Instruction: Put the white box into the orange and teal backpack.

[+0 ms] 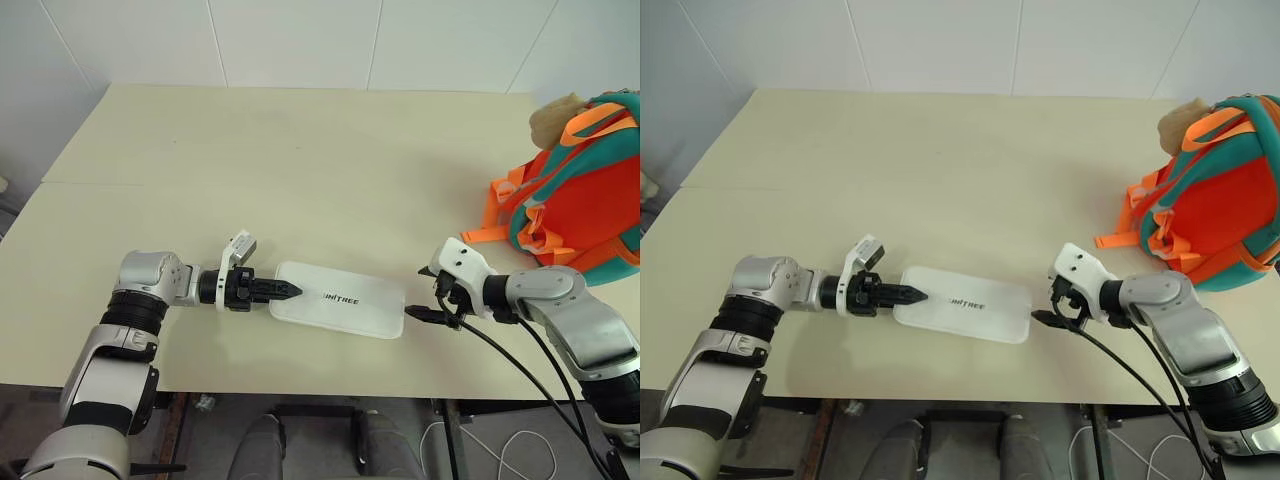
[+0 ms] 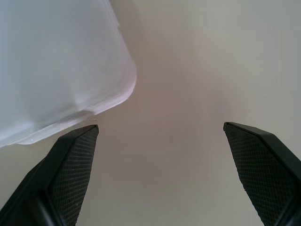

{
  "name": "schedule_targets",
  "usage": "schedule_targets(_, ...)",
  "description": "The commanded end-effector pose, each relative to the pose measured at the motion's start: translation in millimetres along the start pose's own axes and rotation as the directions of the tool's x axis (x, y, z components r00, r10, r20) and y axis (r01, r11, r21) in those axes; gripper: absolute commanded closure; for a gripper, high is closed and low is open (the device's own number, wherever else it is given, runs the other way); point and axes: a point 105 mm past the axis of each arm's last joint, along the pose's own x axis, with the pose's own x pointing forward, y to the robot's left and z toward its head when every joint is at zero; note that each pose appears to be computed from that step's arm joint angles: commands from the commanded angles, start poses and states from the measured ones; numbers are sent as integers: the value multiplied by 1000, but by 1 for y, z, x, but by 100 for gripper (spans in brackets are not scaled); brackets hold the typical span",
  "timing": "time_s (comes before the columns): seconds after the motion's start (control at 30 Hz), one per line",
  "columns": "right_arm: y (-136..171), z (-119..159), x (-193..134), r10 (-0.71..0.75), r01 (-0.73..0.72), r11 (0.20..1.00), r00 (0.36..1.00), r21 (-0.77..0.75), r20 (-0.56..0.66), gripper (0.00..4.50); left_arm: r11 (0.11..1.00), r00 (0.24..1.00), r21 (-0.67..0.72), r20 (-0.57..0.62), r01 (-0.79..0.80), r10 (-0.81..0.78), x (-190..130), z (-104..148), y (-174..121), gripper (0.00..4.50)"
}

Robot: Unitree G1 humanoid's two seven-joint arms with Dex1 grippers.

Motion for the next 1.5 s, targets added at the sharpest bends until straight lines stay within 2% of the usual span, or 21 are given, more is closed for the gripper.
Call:
schedule_targets(0.03,-19,25,-26,-138,129,989,981,70,137,0,988,988,56,-53,-142,145,-13,-3,12,323)
schedule_targets(0.27,-35,28,-74,-371,299,906,901,300,224,0,990,995,109,40,-93,89,-26,16,-16,323)
schedule_targets(0.43,-40,20,-106,-499,406,837,842,368,207,0,989,992,138,127,-43,25,-34,28,-39,323)
schedule_targets(0.57,-63,8,-124,-639,544,739,754,397,155,0,985,981,165,195,-51,18,-38,39,-48,323)
schedule_targets(0.73,-101,-8,-114,-761,658,602,645,452,76,0,983,978,175,209,-60,23,-33,41,-51,324)
schedule_targets(0.97,-155,1,-98,-878,701,433,469,566,90,0,980,973,186,230,-72,27,-31,37,-55,324)
schedule_targets(1.2,-187,16,-96,-931,708,346,340,616,132,0,980,961,176,275,-93,42,-38,30,-56,324)
schedule_targets(1.3,-193,27,-96,-938,688,340,300,641,176,62,980,953,173,298,-102,47,-41,28,-56,324)
schedule_targets(1.5,-187,54,-89,-896,637,443,345,631,280,265,976,933,163,352,-145,79,-54,28,-55,324)
